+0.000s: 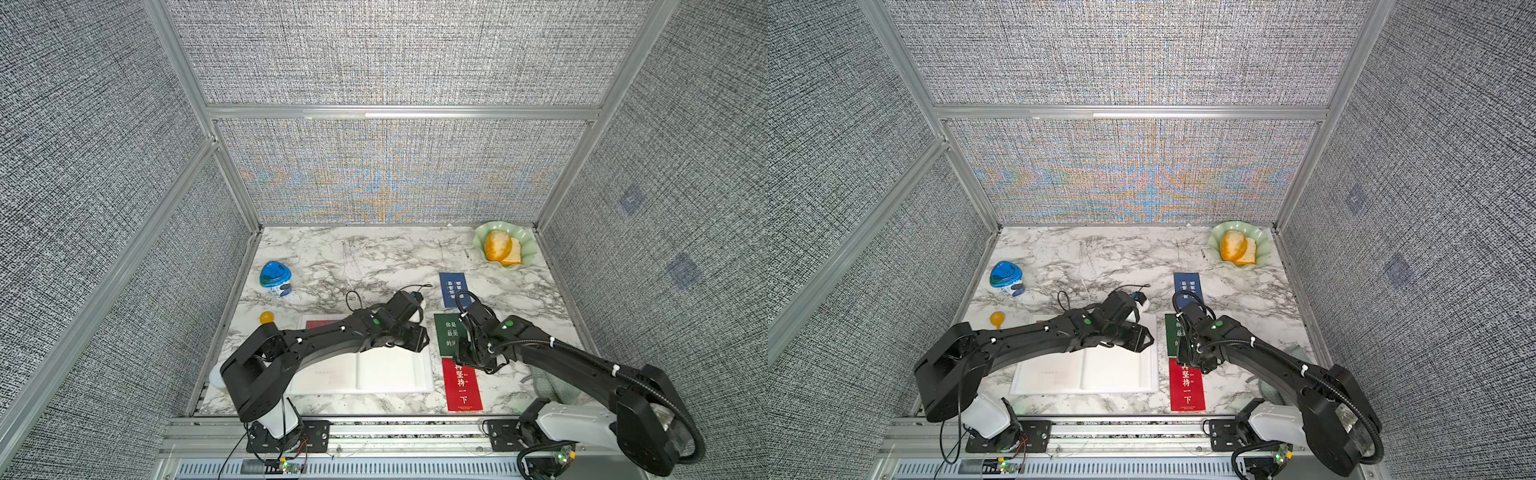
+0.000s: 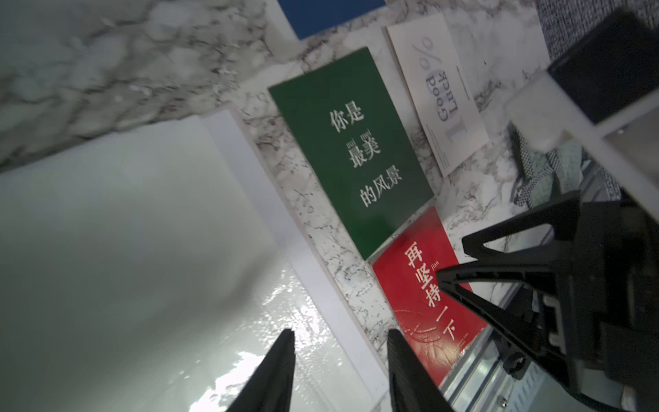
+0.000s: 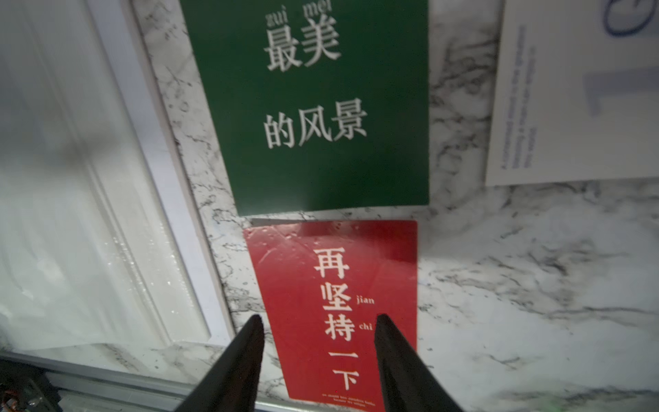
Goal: Place the photos into the photo albums
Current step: Pick up the photo at the center of the board.
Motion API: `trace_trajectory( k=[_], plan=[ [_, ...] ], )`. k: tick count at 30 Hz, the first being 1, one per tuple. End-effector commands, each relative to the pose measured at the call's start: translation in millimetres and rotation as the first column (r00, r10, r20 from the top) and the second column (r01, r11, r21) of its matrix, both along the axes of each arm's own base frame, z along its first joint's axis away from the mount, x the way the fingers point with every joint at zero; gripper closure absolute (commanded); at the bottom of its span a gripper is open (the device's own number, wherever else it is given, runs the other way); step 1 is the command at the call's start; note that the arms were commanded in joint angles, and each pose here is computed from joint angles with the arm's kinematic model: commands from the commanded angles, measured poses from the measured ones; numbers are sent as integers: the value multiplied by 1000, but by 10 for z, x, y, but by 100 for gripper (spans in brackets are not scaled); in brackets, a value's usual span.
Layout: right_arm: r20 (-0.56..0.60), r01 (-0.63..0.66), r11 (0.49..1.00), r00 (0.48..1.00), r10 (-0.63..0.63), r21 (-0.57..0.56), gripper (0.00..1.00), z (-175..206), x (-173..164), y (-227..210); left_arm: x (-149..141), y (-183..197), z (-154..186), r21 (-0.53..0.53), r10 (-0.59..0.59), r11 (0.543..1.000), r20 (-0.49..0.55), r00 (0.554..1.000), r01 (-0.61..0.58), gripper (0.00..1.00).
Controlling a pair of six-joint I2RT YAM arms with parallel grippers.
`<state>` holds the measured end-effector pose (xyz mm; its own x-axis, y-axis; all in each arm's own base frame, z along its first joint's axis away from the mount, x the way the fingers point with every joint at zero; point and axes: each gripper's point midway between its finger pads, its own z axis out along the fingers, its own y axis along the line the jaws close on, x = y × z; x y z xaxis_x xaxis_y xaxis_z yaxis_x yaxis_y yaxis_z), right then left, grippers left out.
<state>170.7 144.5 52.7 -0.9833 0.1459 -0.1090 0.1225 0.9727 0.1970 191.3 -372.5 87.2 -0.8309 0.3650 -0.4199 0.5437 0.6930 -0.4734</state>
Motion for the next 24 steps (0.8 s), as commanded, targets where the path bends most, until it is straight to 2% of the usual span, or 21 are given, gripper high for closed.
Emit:
trace_trajectory(
  k=[1,6,14,24],
  plan=[
    [-39,43,996,998,-46,-74,41,-52,-152,-206,-116,-162,-20,-7,-66,998,-7,998,66,56],
    [-68,48,994,996,-55,-100,38,-124,-278,-308,-259,-310,-153,50,-128,990,-18,992,128,58],
    [-93,42,996,994,-50,-83,36,-244,-388,-321,-388,-384,-346,54,-168,983,-87,982,173,60],
    [-115,33,997,992,-41,-72,36,-360,-448,-278,-466,-464,-464,59,-199,977,-117,973,207,64]
  ],
)
